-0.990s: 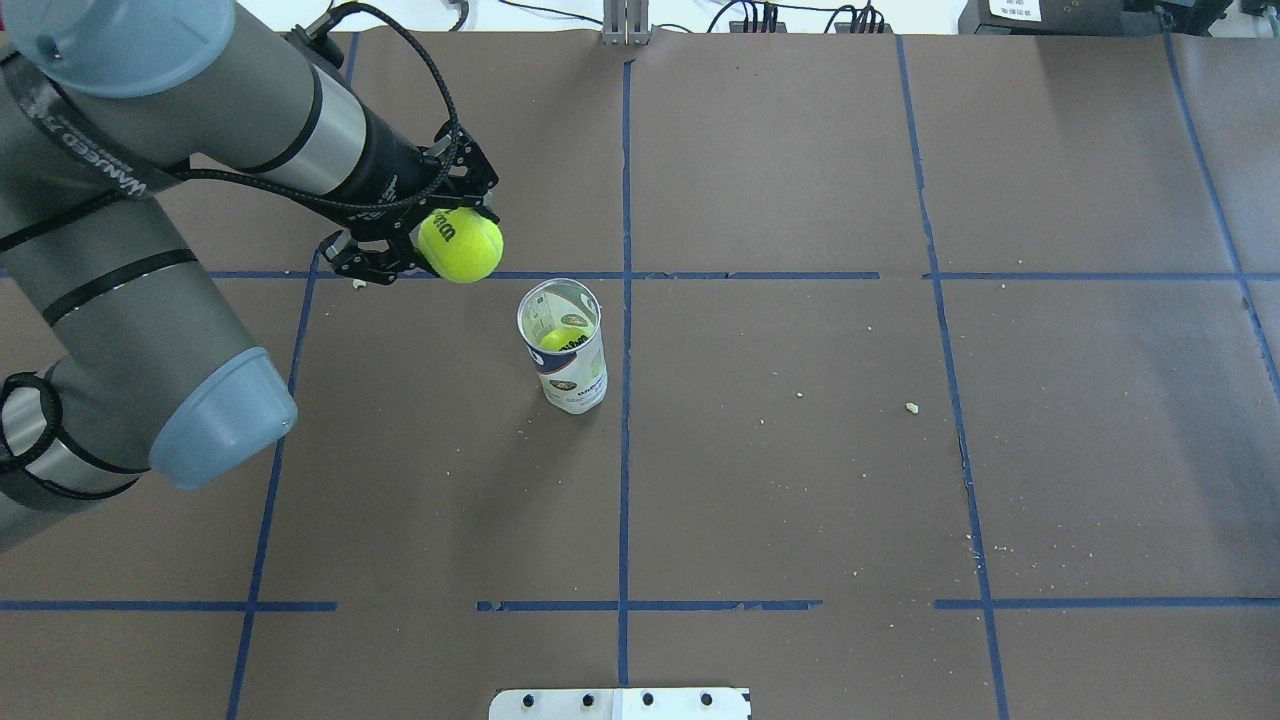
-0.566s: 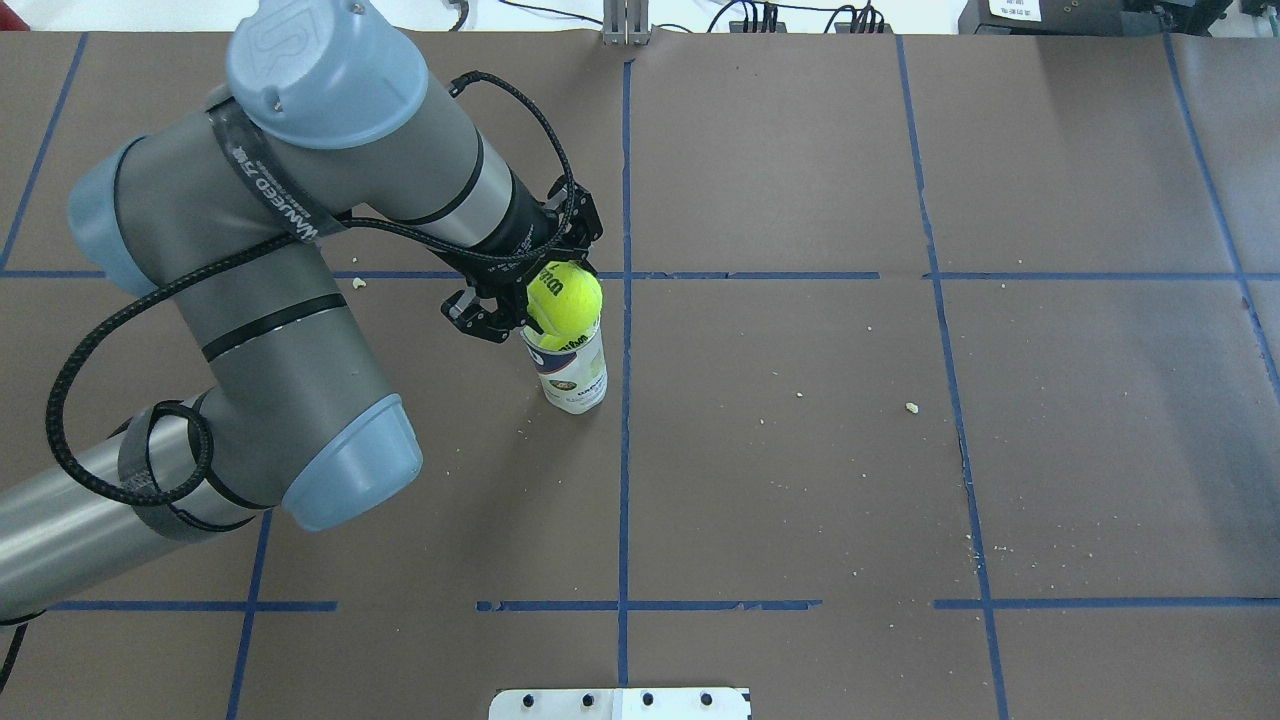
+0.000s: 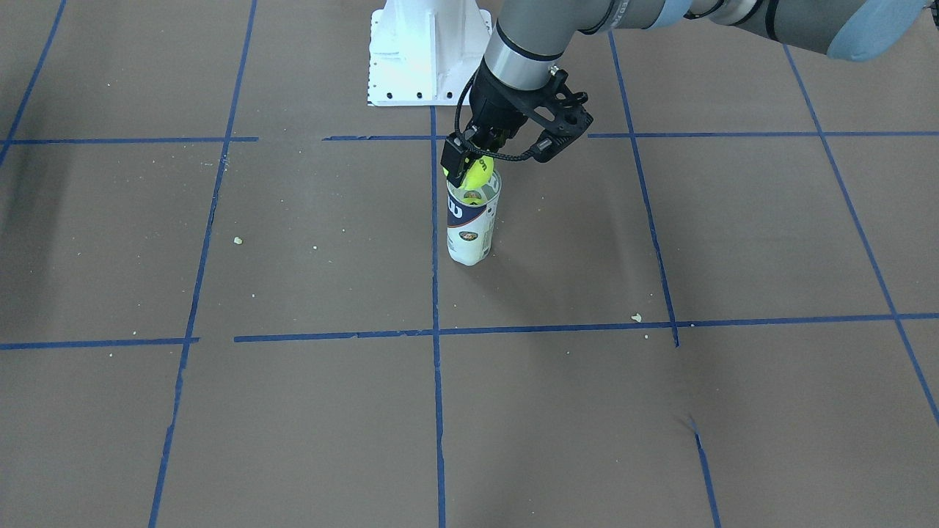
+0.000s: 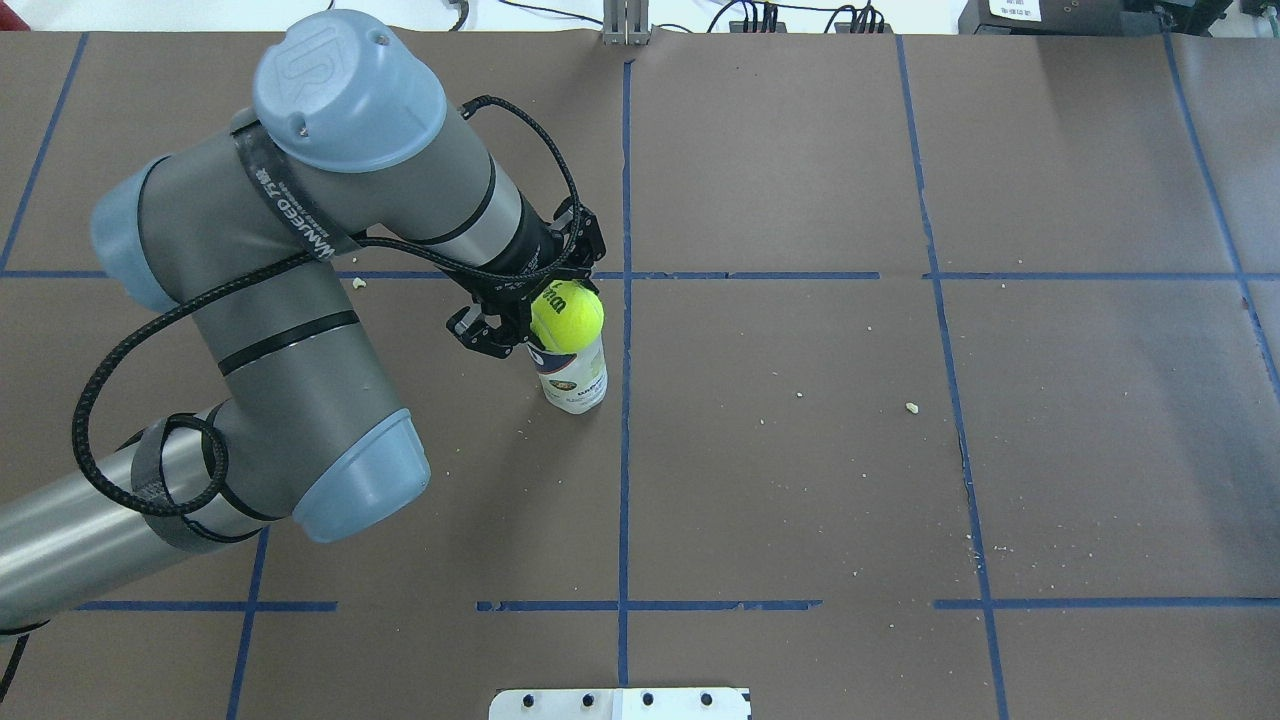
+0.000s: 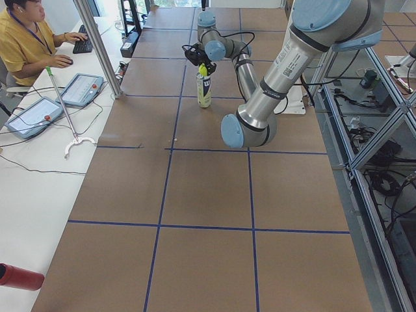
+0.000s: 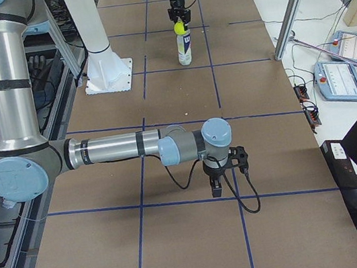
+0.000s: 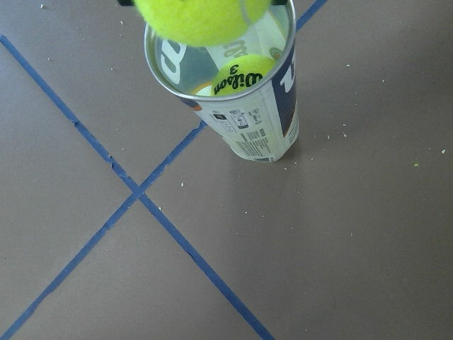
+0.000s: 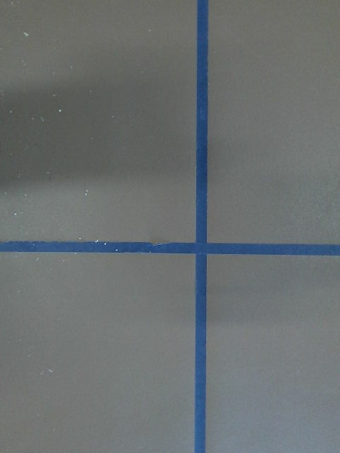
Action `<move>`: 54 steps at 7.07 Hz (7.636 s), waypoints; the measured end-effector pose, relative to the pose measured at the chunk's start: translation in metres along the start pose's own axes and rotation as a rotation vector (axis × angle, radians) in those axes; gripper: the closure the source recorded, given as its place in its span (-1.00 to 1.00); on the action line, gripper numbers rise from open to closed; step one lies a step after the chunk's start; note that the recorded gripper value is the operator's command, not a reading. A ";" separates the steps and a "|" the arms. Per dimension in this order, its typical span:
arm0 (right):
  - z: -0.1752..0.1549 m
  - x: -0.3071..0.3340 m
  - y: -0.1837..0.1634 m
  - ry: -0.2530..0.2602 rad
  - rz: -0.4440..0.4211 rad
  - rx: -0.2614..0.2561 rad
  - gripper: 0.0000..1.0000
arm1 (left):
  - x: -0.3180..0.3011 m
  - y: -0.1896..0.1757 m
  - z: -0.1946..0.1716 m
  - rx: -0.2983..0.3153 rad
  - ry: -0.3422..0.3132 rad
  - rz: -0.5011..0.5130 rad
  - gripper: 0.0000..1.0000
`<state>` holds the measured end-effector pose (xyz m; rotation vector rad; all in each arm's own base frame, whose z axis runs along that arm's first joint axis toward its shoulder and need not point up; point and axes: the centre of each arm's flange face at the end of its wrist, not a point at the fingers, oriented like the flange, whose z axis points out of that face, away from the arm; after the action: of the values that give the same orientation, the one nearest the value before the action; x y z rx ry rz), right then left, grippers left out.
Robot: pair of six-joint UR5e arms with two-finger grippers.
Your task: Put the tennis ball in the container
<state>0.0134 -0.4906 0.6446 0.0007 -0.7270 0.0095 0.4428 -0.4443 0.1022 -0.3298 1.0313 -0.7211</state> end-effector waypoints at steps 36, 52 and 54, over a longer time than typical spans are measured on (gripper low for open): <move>0.000 0.000 0.000 0.000 0.000 0.000 -1.00 | -0.499 -0.531 -0.195 0.066 -0.250 0.765 -1.00; 0.000 0.000 0.000 0.000 0.000 0.000 -1.00 | -0.509 -0.531 -0.196 0.046 -0.334 0.715 -1.00; 0.000 0.000 0.000 0.000 0.000 0.000 -1.00 | -0.509 -0.532 -0.196 0.046 -0.334 0.715 -1.00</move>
<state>0.0134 -0.4904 0.6448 0.0003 -0.7269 0.0097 -0.0929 -0.4685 0.6435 -0.0235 0.7353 -0.0377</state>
